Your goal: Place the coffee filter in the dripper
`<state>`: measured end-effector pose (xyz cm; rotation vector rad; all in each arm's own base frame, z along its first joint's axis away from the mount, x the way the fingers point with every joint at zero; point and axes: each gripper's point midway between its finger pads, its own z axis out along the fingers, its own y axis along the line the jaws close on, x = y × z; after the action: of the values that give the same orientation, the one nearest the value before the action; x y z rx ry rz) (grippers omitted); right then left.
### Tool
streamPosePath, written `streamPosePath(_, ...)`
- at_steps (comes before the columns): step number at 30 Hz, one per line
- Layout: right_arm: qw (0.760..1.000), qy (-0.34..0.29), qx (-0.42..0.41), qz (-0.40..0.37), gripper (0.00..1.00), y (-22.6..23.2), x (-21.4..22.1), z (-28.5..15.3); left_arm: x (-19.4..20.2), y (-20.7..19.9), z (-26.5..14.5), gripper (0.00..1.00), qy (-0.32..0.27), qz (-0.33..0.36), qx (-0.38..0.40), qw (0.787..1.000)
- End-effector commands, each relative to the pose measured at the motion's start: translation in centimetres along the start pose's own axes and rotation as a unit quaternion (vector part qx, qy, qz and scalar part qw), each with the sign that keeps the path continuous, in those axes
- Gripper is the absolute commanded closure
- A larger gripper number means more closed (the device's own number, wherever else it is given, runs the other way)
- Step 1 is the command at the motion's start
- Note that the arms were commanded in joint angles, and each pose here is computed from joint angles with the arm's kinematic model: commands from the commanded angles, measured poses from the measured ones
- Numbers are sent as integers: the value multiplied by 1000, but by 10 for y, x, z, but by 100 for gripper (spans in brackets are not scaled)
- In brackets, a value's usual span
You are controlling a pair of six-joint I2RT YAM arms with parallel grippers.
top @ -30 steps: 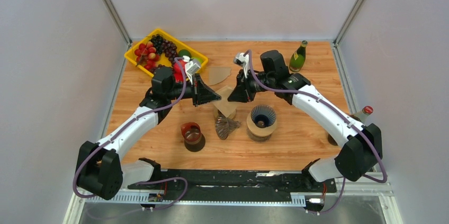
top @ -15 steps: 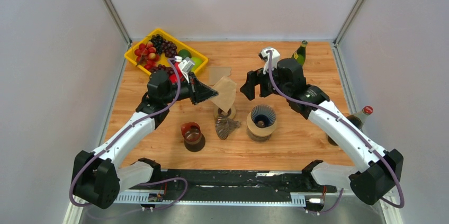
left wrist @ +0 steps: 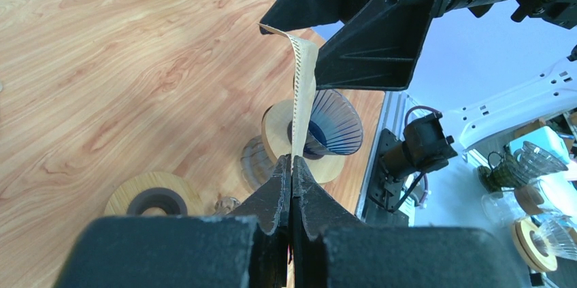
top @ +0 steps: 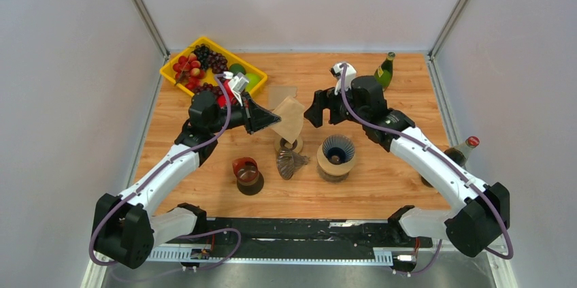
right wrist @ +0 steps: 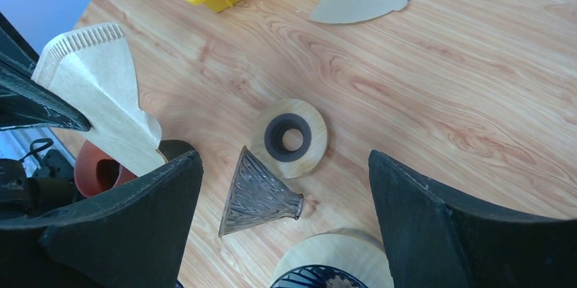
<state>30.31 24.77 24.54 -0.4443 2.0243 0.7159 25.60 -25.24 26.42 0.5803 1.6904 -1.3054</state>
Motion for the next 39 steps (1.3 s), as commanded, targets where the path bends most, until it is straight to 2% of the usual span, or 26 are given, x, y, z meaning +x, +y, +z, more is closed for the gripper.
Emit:
streamPosePath(1,998,-32,-48,4,6,20,-23,1,-8,-10,-3,100,-14,15,14,1000)
streamPosePath(14,992,-20,-121,5,6,47,-19,-10,-6,-5,1,100,-9,3,10,1000)
streamPosePath(21,983,-7,-186,1,6,69,-17,-13,-5,-4,3,100,-5,-7,14,1000)
streamPosePath(30,977,-13,-214,-24,6,90,-18,-13,-2,1,7,100,1,-23,13,1000)
streamPosePath(34,987,-39,-156,-18,5,72,-25,-15,-2,2,8,100,1,-26,11,1000)
streamPosePath(39,995,-89,25,23,4,11,-34,-24,-4,4,7,100,0,-28,2,1000)
